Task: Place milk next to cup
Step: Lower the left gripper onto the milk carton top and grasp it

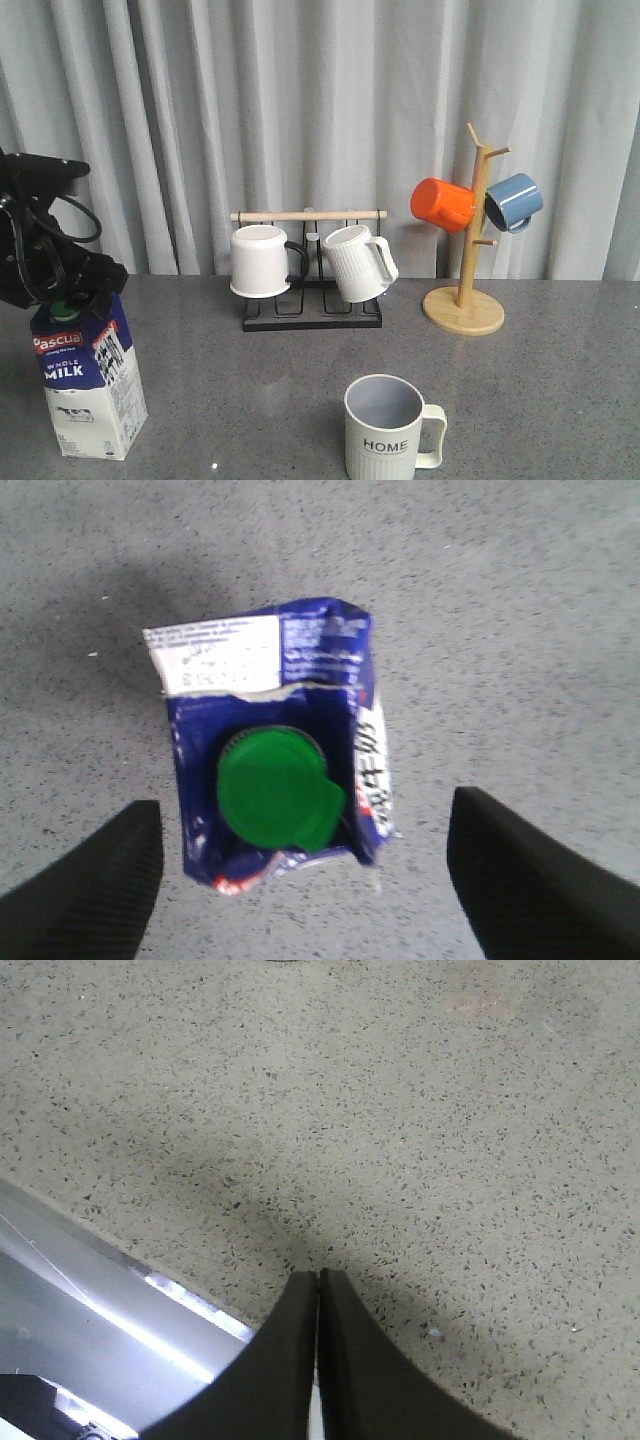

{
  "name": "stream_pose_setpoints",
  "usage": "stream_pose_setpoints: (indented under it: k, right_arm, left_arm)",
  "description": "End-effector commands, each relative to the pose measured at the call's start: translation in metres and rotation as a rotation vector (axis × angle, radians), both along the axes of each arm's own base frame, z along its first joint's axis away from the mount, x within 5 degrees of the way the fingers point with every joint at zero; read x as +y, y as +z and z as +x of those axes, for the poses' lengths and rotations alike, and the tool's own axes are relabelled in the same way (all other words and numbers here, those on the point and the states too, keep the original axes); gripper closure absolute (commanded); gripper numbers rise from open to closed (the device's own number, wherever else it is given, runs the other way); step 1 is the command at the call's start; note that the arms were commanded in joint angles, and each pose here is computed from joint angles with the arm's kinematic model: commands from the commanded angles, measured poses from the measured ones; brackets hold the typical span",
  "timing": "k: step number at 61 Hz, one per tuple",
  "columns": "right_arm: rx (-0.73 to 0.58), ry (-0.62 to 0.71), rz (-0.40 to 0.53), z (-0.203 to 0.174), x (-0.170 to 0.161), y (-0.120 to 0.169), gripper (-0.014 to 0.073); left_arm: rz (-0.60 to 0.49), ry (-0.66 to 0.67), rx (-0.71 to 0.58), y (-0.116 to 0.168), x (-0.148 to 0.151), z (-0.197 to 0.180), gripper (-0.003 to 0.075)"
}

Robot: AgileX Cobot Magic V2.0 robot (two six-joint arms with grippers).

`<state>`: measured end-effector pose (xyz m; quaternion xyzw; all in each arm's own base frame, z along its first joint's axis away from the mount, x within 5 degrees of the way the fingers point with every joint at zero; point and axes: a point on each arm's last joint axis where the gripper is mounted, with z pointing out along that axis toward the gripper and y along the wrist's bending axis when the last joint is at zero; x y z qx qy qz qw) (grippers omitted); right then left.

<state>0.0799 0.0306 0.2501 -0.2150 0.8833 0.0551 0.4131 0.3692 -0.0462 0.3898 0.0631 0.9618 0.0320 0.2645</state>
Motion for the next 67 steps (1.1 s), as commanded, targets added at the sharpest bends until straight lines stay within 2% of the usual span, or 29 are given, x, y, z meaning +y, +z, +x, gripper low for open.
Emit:
stream_pose_setpoints:
  k: [1,16,33,45,57,67]
  right_arm:
    - [-0.068,0.000,0.022,0.004,0.001,0.011,0.0603]
    - [-0.068,0.000,0.023,0.004,0.001,0.011,0.0603]
    - [-0.068,0.000,0.023,0.004,0.001,0.011,0.0603]
    - [-0.068,0.000,0.023,0.004,0.001,0.011,0.0603]
    - [-0.068,0.000,0.023,0.004,0.001,0.011,0.0603]
    - [-0.068,0.000,0.023,0.004,0.001,0.011,0.0603]
  left_arm:
    - [0.004,0.015,-0.110,0.020,0.003,-0.003,0.0151]
    - [0.008,0.011,-0.093,0.004,0.000,0.013,0.0158]
    - [0.015,0.011,-0.044,-0.016,-0.002,0.026,0.0218]
    - [0.018,0.012,-0.037,-0.017,-0.002,0.026,0.0321]
    - [0.019,0.015,-0.023,-0.016,-0.001,0.024,0.0466]
    - [0.012,0.015,-0.045,-0.004,0.000,0.016,0.0561]
